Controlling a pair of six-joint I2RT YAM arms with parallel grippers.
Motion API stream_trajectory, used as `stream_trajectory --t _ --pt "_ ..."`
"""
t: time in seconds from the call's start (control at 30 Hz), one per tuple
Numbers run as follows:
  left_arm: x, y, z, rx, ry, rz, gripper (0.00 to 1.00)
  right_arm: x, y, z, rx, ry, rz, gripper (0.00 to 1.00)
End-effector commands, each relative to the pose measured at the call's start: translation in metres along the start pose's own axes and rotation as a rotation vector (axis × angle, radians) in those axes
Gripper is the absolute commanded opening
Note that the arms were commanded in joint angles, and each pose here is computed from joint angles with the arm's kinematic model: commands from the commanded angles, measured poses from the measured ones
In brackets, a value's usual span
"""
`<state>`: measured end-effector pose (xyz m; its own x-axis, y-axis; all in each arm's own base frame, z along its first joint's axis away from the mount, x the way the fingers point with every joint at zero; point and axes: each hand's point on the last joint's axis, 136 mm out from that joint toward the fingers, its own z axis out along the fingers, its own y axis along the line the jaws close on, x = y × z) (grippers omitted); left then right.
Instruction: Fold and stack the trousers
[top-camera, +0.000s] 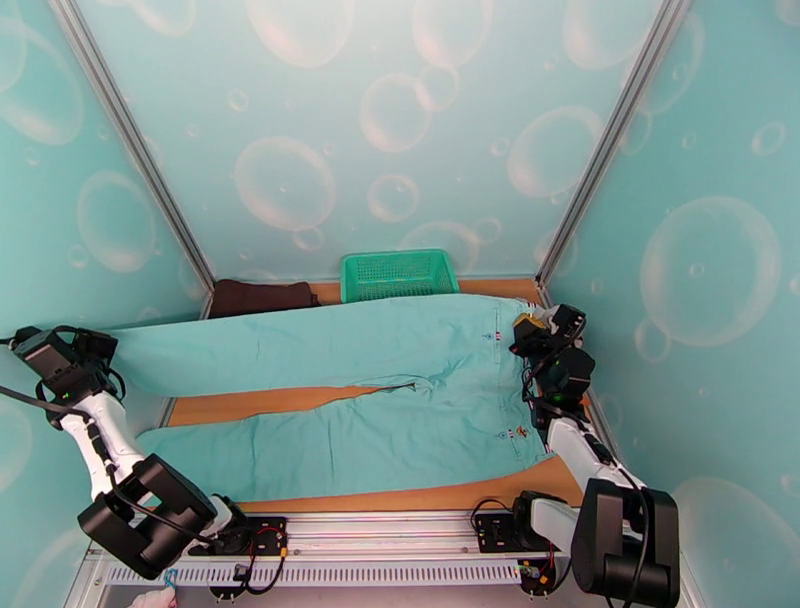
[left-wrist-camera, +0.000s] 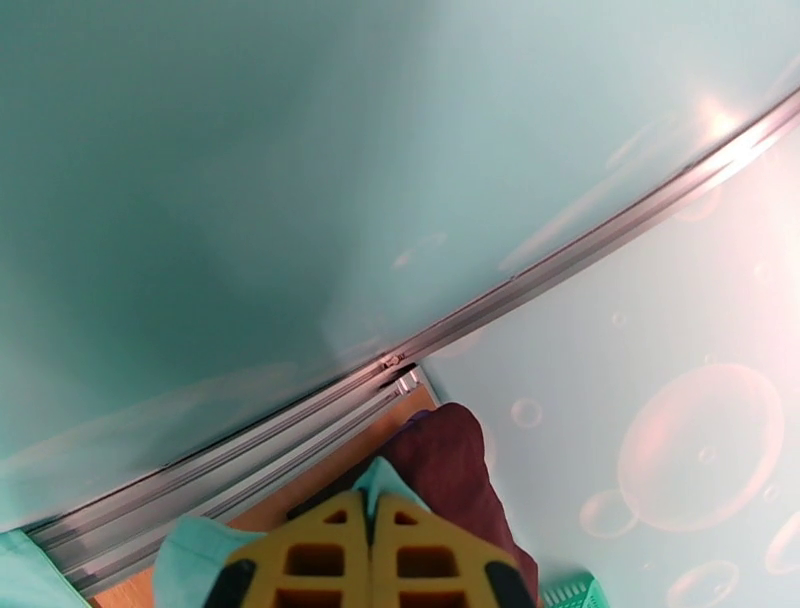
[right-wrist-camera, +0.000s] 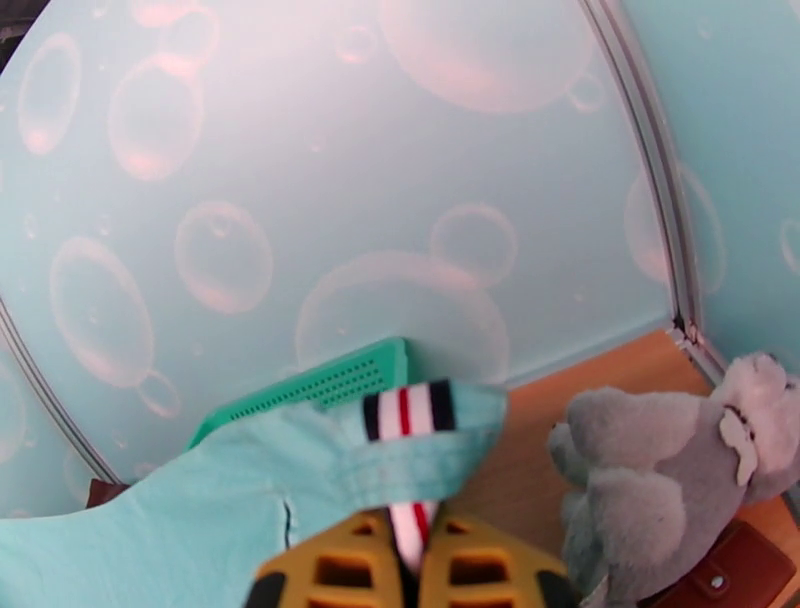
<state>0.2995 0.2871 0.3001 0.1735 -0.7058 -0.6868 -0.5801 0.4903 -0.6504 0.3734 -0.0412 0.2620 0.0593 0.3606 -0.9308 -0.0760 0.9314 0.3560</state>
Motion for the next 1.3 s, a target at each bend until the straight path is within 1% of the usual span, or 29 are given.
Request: stream_trajectory --t 0.0,0.07,0.2,0.27,0.33,0.4,0.53,0.63,0.7,0.8,0.9,0.97,1.07,1.13,1.27 --pt "-0.014 0.031 -0.012 -0.066 -0.088 -0.117 0.0 -0.01 0.0 -0.009 -0.017 -0.07 -0.076 0.0" --pt "-0.012 0.04 -0.016 -0.071 -0.104 -0.141 0.0 -0.005 -0.004 -0.015 -0.029 -0.078 -0.057 0.0" --pt "-0.011 0.059 -0.024 -0.08 -0.122 -0.175 0.0 -0.009 -0.016 -0.029 -0.062 -0.108 0.014 0.0" --pt "-0.012 0.058 -0.024 -0.063 -0.124 -0.174 0.0 -0.021 -0.023 -0.04 -0.053 -0.179 0.022 0.0" --pt "-0.013 0.054 -0.017 -0.035 -0.111 -0.172 0.0 -0.031 -0.021 -0.049 -0.069 -0.262 -0.011 0.0" --pt "-0.015 0.046 -0.009 0.016 -0.087 -0.192 0.0 -0.038 -0.01 -0.047 -0.136 -0.299 -0.066 0.0" --pt "-0.027 0.03 0.005 0.086 -0.044 -0.207 0.0 -0.043 0.008 -0.032 -0.302 -0.296 -0.083 0.0" --pt "-0.035 0.02 0.006 0.124 -0.048 -0.191 0.0 -0.044 0.009 -0.025 -0.339 -0.31 -0.077 0.0" --pt "-0.037 0.016 0.006 0.139 -0.045 -0.181 0.0 -0.04 0.013 -0.022 -0.358 -0.299 -0.117 0.0" --pt "-0.035 0.009 0.006 0.172 -0.03 -0.171 0.0 -0.038 0.009 -0.026 -0.31 -0.317 -0.149 0.0" --pt "-0.034 0.001 0.006 0.222 -0.013 -0.168 0.0 -0.038 0.001 -0.025 -0.256 -0.303 -0.168 0.0" --pt "-0.036 -0.012 0.006 0.282 0.003 -0.167 0.0 -0.043 -0.001 -0.019 -0.237 -0.289 -0.186 0.0" --pt "-0.033 -0.034 0.003 0.351 0.048 -0.134 0.0 -0.058 0.005 -0.017 -0.251 -0.311 -0.217 0.0" --pt "-0.03 -0.042 -0.005 0.353 0.045 -0.109 0.0 -0.061 0.012 -0.021 -0.28 -0.322 -0.222 0.0" --pt "-0.022 -0.028 -0.014 0.258 0.021 -0.119 0.0 -0.046 0.02 -0.028 -0.335 -0.292 -0.248 0.0"
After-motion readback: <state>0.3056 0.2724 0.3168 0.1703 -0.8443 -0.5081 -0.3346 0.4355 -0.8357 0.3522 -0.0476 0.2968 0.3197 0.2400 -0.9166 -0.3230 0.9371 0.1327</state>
